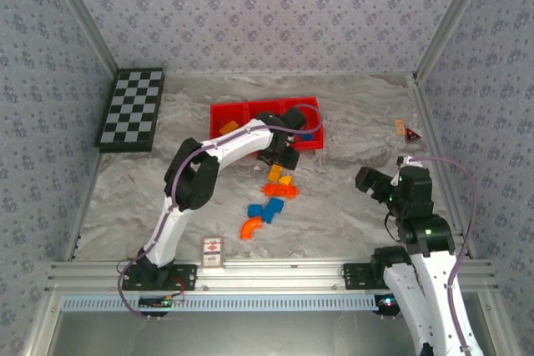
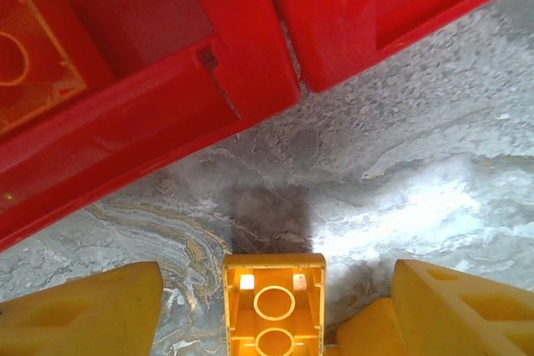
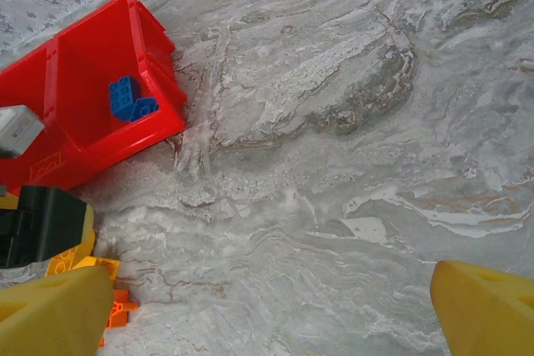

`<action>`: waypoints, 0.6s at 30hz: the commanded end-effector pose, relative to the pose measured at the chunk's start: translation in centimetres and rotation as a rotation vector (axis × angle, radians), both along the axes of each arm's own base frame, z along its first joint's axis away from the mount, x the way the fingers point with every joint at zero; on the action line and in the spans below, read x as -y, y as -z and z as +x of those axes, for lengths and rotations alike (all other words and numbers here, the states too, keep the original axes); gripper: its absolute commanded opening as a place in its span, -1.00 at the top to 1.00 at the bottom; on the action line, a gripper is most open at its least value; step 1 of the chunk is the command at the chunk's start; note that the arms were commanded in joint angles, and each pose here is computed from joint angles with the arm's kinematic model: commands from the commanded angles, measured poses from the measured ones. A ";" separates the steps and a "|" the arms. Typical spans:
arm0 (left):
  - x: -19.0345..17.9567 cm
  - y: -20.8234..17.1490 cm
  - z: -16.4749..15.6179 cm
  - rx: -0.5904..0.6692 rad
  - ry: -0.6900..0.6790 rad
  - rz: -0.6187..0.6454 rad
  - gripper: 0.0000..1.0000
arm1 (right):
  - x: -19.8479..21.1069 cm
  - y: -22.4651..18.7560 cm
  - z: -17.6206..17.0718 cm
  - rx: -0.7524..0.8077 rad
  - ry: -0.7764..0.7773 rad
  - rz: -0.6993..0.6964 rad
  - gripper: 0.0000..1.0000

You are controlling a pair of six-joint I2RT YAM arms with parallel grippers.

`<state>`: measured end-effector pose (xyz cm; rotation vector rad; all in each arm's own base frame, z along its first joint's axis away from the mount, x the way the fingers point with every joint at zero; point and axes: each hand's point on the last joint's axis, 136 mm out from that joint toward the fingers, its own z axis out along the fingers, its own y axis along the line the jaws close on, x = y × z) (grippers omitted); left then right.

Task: Sort the legos into containers by color
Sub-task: Pick up the lego from the center of the table.

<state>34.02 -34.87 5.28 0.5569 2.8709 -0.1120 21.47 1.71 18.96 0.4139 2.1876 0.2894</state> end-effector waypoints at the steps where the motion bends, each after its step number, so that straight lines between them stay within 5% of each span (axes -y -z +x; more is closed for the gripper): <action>1: -0.5 0.4 -0.2 -0.026 0.002 0.034 -0.41 | -0.3 0.0 0.1 0.006 -0.005 0.013 -0.99; 18: -2.4 2.5 -0.8 -0.085 -0.041 0.058 -0.18 | -0.3 0.1 0.2 0.005 -0.005 0.012 -0.99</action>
